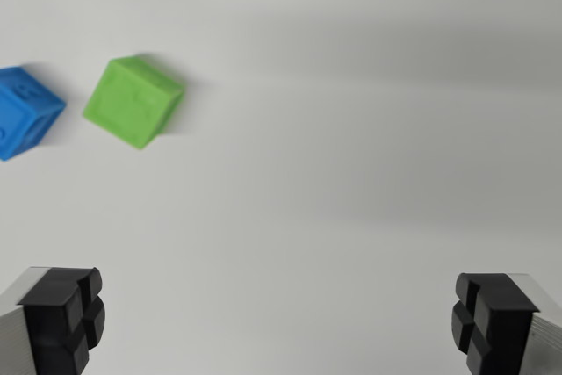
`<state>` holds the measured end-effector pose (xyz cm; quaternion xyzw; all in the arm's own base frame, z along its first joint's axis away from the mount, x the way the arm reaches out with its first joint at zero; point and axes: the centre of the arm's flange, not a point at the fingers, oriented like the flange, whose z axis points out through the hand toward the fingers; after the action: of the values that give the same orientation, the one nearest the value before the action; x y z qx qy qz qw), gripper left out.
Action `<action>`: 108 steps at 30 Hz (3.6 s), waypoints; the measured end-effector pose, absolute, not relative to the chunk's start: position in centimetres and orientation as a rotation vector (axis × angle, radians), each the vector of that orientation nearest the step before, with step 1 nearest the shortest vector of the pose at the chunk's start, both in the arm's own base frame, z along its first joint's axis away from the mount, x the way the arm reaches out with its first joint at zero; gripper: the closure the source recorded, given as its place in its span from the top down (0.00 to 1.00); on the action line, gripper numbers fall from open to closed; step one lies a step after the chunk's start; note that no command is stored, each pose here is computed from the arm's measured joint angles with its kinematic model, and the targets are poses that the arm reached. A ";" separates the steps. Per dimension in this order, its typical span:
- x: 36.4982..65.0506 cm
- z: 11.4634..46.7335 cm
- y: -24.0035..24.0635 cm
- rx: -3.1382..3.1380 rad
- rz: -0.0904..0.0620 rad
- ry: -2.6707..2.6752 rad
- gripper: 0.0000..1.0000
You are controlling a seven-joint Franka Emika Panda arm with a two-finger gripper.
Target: Stack cube
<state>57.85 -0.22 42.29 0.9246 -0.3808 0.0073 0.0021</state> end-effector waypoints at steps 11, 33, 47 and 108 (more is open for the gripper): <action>57.8 42.3 -0.2 2.901 0.023 -1.195 1.00; 57.7 41.2 1.1 2.873 0.017 -1.258 1.00; 57.6 39.3 3.4 2.827 0.014 -1.360 1.00; 56.4 25.0 20.6 2.351 0.001 -2.076 1.00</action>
<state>56.40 20.62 24.98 0.7496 -0.6618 0.0002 0.0026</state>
